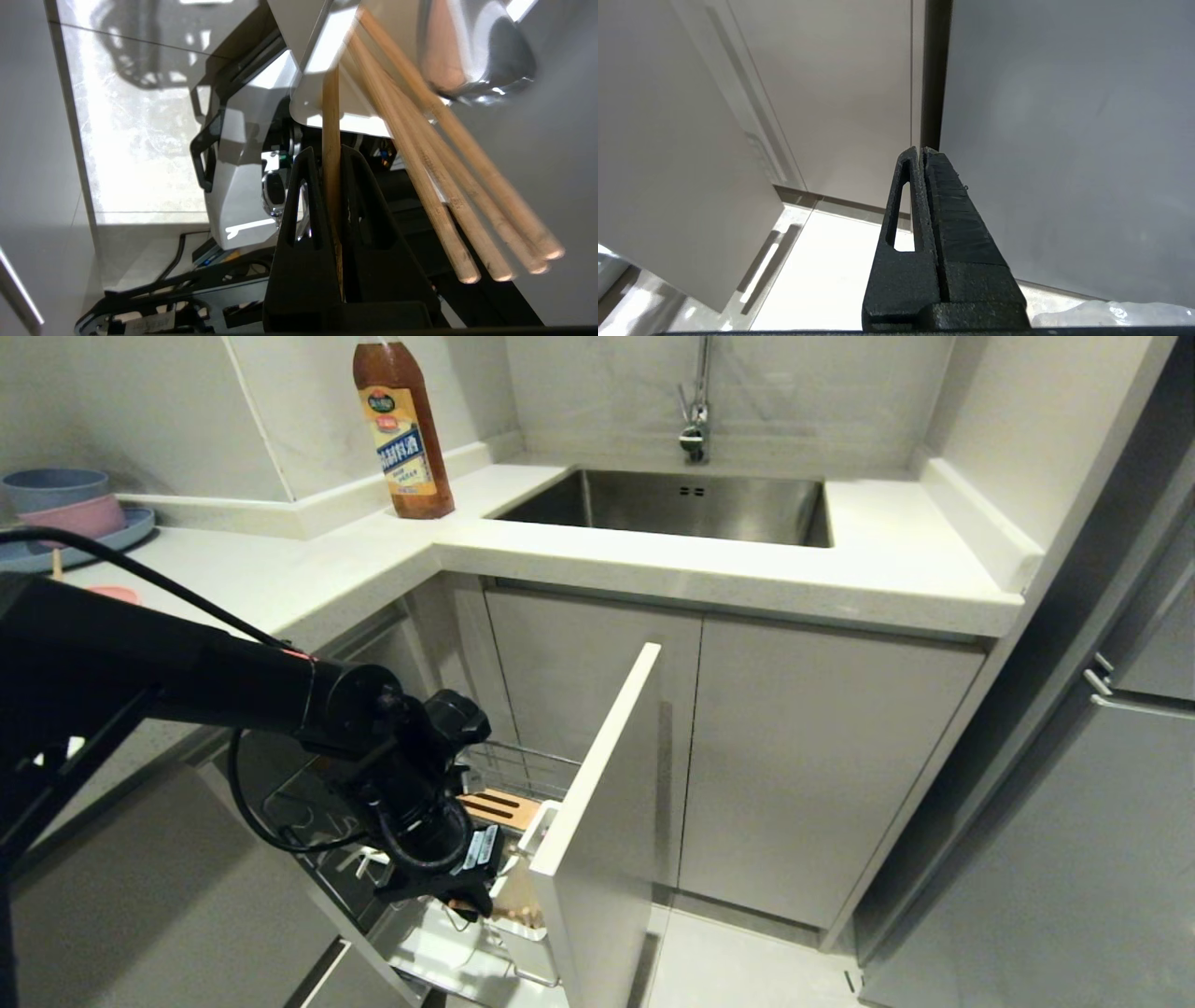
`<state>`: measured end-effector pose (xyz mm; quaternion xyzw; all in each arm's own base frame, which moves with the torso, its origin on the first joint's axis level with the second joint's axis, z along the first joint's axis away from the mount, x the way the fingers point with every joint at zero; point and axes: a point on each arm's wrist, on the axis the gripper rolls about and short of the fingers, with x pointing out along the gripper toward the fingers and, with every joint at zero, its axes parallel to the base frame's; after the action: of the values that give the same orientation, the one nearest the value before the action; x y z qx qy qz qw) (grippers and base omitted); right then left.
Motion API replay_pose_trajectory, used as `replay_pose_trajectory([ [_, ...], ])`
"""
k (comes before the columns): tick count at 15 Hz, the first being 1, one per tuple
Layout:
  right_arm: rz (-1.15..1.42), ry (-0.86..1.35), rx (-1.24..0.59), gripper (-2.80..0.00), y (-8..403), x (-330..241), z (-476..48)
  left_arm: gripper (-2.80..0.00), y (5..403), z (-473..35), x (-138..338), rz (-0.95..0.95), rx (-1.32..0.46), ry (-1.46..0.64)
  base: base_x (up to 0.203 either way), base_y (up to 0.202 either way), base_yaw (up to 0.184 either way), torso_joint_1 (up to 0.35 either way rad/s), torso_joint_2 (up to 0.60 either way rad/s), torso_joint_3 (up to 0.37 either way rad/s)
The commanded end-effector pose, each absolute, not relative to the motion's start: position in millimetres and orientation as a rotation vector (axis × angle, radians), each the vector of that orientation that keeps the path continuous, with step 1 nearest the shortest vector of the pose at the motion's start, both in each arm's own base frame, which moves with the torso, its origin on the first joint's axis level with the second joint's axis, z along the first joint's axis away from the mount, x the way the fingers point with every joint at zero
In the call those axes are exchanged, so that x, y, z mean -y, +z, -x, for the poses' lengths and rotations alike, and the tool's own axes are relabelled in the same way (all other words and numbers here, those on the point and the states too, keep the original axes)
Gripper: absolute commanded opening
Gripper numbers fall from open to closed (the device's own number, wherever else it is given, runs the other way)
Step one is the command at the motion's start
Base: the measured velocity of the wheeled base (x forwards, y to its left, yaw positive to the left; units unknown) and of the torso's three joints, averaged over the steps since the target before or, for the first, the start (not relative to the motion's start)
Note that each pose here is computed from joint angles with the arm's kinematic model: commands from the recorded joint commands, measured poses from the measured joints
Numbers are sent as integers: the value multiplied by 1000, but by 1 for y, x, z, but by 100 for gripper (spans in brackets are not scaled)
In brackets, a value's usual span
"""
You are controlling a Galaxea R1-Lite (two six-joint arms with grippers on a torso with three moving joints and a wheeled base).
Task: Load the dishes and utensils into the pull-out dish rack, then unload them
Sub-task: Take the chopsticks out of the cupboard
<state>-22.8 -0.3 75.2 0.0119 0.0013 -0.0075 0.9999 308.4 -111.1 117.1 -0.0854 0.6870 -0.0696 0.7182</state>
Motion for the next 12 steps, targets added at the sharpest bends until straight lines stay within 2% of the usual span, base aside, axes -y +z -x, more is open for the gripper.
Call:
replay_pose_trajectory([
  [1,-24,-15,-5,-280,74,0,23,-280,117,-308,111,189,-1525,-150,0,0,0,0,0,0],
  [7,-24,-14,-6,-280,74,0,23,-280,131,-302,110,209,-1493,-169,0,0,0,0,0,0],
  [12,-24,-15,-5,-280,75,0,23,-280,169,-278,107,217,-1445,-197,0,0,0,0,0,0],
])
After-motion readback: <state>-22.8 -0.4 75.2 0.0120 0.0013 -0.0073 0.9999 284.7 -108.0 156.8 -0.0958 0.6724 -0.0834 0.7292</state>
